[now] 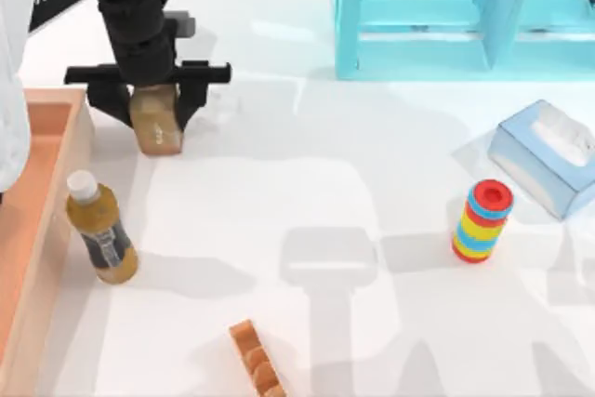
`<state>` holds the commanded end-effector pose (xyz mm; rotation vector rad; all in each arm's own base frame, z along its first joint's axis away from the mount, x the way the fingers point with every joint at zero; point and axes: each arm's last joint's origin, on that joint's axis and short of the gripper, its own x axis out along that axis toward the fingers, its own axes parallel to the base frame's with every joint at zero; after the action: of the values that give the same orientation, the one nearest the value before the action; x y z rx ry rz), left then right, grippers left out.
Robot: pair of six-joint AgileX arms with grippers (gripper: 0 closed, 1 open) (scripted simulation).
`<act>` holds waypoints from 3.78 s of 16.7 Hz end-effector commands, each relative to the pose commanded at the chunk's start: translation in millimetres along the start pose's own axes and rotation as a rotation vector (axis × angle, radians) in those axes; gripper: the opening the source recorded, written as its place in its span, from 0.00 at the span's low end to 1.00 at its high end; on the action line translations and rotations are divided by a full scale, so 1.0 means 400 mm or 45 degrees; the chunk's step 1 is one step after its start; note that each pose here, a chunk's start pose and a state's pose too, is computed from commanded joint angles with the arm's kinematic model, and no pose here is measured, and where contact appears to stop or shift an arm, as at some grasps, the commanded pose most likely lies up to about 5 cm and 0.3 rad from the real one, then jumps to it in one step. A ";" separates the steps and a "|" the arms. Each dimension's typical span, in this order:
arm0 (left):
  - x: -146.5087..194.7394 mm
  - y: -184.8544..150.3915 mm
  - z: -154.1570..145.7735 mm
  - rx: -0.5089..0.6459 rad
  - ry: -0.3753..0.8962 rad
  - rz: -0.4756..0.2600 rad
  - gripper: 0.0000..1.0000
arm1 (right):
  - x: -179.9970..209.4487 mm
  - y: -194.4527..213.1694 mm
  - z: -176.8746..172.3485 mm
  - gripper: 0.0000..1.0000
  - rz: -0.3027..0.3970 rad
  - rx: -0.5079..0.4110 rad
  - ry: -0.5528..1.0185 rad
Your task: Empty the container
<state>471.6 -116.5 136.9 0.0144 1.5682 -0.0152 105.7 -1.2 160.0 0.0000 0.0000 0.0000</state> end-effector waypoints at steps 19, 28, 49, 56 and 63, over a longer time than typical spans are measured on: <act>-0.020 -0.040 -0.002 0.041 0.013 -0.010 1.00 | 0.000 0.000 0.000 1.00 0.000 0.000 0.000; -0.195 -0.005 0.001 0.005 0.001 -0.001 1.00 | 0.000 0.000 0.000 1.00 0.000 0.000 0.000; -0.301 0.441 -0.275 0.003 0.014 0.003 1.00 | 0.000 0.000 0.000 1.00 0.000 0.000 0.000; -0.295 0.450 -0.281 0.005 0.005 0.005 1.00 | 0.000 0.000 0.000 1.00 0.000 0.000 0.000; -0.148 0.455 -0.277 0.003 0.004 0.006 1.00 | 0.000 0.000 0.000 1.00 0.000 0.000 0.000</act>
<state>364.0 67.5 195.9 0.0204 1.5713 -0.0134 105.7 -1.2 160.0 0.0000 0.0000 0.0000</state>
